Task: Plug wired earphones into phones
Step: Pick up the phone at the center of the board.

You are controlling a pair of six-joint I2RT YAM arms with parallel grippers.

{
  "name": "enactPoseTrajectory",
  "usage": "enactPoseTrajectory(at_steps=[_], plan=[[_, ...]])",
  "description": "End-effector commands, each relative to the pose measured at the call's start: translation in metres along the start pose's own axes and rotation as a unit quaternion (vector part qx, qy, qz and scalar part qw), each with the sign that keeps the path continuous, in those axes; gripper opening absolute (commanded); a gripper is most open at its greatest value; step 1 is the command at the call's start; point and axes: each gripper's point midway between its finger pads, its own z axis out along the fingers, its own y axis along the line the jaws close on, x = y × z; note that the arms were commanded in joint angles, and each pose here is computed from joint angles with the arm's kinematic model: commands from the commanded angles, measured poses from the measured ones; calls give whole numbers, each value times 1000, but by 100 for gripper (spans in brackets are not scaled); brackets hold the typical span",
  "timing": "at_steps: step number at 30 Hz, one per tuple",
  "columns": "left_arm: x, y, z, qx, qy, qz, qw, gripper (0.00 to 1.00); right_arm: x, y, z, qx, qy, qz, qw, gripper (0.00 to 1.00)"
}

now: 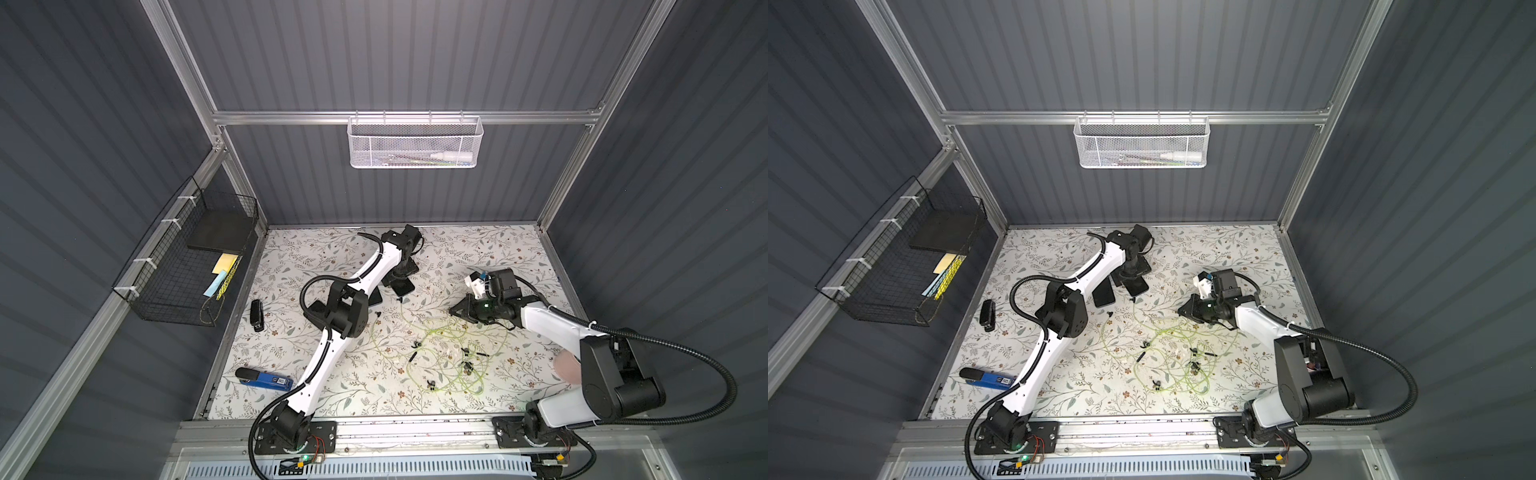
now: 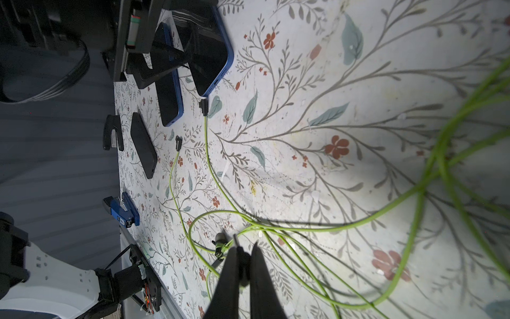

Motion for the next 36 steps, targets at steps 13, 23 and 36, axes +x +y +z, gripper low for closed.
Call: enactPoseTrajectory(at_steps=[13, 23, 36], plan=[[68, 93, 40, -187, 128, 97, 969, 91, 12, 0, 1, -17, 0, 1, 1000, 5], [50, 91, 50, -155, 120, 68, 978, 79, 14, -3, 0, -10, 1, 6, 1000, 6], [46, 87, 42, -112, 108, 56, 986, 68, 6, 6, -7, 6, 10, -12, 1000, 7]])
